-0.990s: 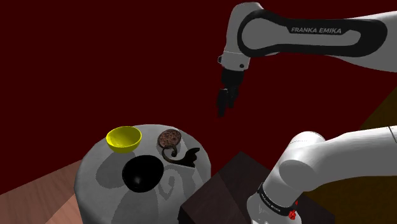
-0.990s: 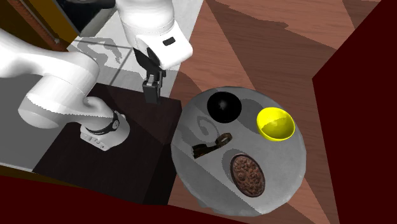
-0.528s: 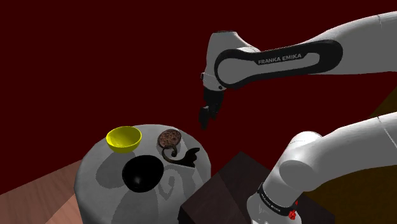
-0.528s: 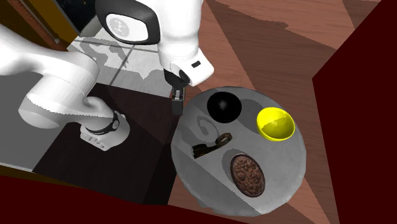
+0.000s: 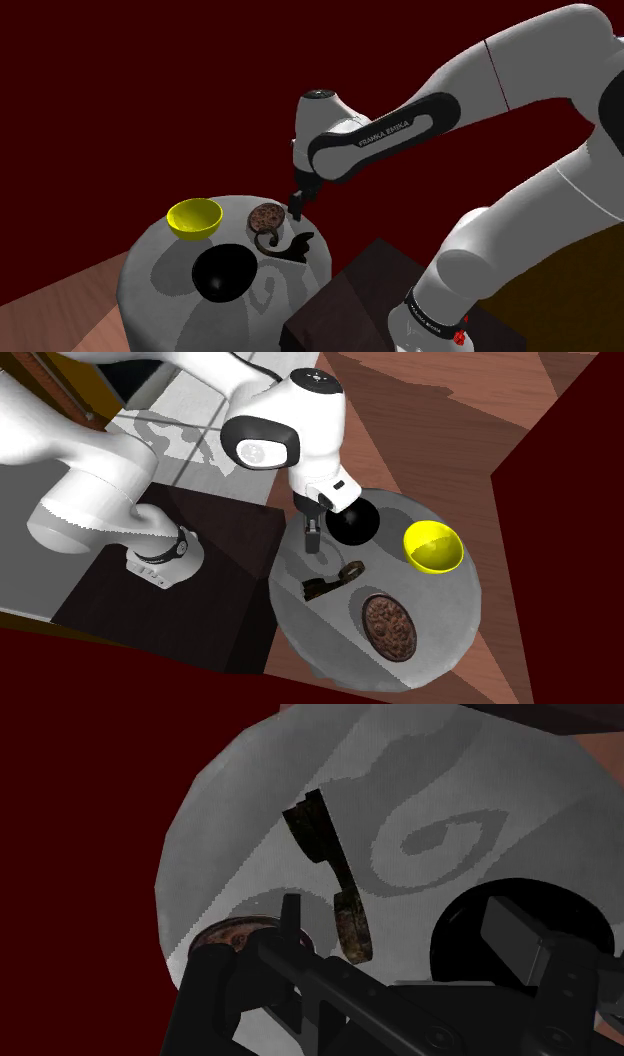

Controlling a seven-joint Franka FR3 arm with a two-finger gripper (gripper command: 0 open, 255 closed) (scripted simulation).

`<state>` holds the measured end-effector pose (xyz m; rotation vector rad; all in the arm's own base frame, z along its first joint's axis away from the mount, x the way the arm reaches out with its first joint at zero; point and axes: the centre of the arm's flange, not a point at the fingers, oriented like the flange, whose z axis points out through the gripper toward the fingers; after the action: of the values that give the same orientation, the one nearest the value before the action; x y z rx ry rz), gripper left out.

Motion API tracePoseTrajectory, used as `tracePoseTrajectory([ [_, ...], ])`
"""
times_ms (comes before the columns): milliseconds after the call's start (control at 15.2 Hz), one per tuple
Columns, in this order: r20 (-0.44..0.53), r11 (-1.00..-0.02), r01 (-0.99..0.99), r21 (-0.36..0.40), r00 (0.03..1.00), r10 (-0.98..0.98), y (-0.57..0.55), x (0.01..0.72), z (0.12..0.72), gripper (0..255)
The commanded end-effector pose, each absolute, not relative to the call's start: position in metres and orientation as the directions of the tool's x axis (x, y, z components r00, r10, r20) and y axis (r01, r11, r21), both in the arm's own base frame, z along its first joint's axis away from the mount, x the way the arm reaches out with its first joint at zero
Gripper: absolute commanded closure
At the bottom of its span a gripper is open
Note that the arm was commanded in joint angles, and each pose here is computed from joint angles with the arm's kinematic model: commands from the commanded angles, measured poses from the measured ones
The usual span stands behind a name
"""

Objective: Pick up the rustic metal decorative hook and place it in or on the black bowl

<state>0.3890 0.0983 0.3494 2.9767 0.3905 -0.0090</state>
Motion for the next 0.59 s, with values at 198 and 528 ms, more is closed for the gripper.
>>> tracePoseTrajectory([
  [198, 0.008, -0.941, 0.278, 0.191, 0.958, 0.285, 0.114, 0.420, 0.294, 0],
  [528, 0.036, -0.923, 0.296, 0.245, 0.949, 0.313, 0.127, 0.453, 0.241, 0],
])
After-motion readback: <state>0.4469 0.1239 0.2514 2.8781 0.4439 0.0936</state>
